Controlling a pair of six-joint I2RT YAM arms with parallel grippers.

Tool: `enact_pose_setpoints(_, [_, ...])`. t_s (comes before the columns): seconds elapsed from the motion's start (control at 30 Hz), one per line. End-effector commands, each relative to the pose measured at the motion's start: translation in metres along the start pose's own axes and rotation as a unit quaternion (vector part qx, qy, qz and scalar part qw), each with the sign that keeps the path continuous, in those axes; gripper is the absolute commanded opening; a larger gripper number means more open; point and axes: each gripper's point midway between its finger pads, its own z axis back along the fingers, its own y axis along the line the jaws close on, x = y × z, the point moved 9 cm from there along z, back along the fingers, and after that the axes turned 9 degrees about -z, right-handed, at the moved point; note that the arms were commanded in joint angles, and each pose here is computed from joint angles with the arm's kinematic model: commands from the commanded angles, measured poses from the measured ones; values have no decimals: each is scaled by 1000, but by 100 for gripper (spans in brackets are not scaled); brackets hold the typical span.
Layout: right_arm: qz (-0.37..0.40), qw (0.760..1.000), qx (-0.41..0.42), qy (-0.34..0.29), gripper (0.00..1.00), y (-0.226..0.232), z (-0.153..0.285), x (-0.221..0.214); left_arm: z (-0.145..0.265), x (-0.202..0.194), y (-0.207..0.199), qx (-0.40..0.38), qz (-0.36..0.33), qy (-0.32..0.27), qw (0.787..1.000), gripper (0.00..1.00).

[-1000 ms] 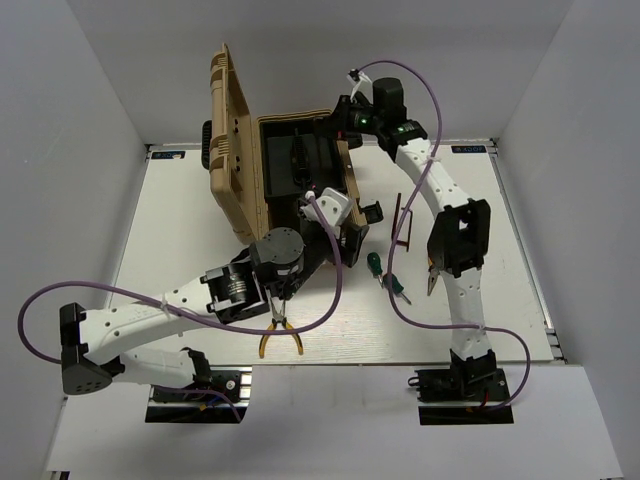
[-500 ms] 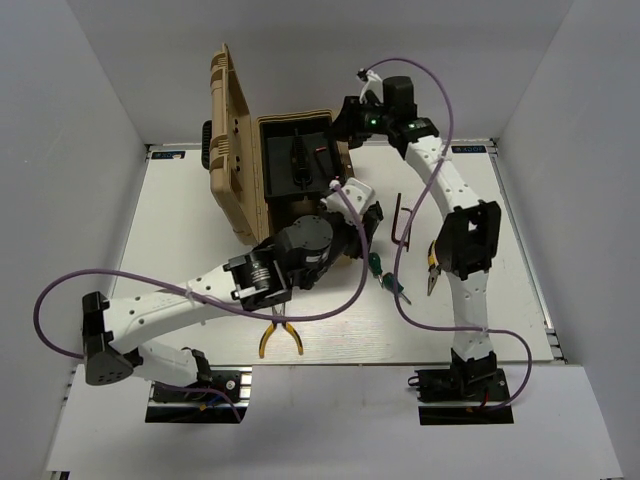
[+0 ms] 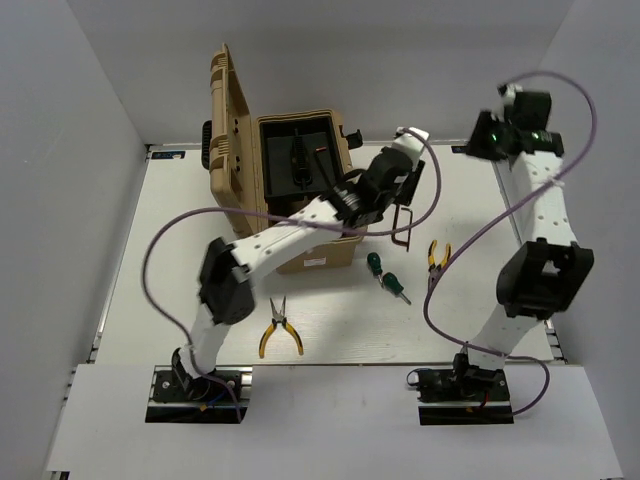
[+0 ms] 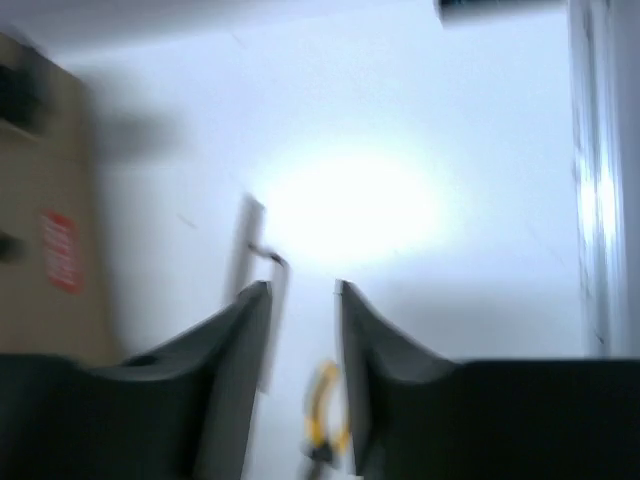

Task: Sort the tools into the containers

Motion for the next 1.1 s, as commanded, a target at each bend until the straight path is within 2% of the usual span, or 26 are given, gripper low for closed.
enact_pose_setpoints(0.0, [3,989,9,150,45,-31,24,-77,-31,8,1,-34,10,41,999,59])
enact_pose_setpoints(0.03, [-2,987,34,154,45,-30,29,-85,-42,5,-4,-41,5,45,998,62])
enact_pose_setpoints(0.07, [-16,982,34,183,45,-39,28,-111,-68,-19,-9,-43,0,67,997,66])
enact_pose_setpoints(0.1, [-13,984,37,172,45,-41,33,-125,-75,-23,-5,-39,-3,66,997,67])
enact_pose_setpoints(0.13, [-12,986,49,158,42,-38,42,-127,-83,-28,-9,-43,1,53,998,67])
enact_pose_setpoints(0.17, [-25,984,47,171,41,-42,44,-150,-87,-34,-4,-42,9,55,998,67])
enact_pose_setpoints(0.2, [-28,985,46,163,38,-42,49,-151,-95,-49,-1,-41,8,69,997,67])
enact_pose_setpoints(0.37, [-68,979,48,185,37,-51,49,-183,-120,-74,-5,-47,7,84,995,66])
enact_pose_setpoints(0.47, [-80,977,53,190,37,-55,48,-188,-125,-78,-7,-47,13,77,996,66])
enact_pose_setpoints(0.67, [-97,974,51,196,37,-62,44,-193,-133,-106,-14,-67,14,104,992,64])
enact_pose_setpoints(0.83, [-102,974,53,196,37,-64,44,-194,-132,-82,-35,-118,18,56,991,60])
enact_pose_setpoints(1.07, [-110,972,55,198,37,-67,44,-197,-135,-117,-41,-111,15,103,988,57])
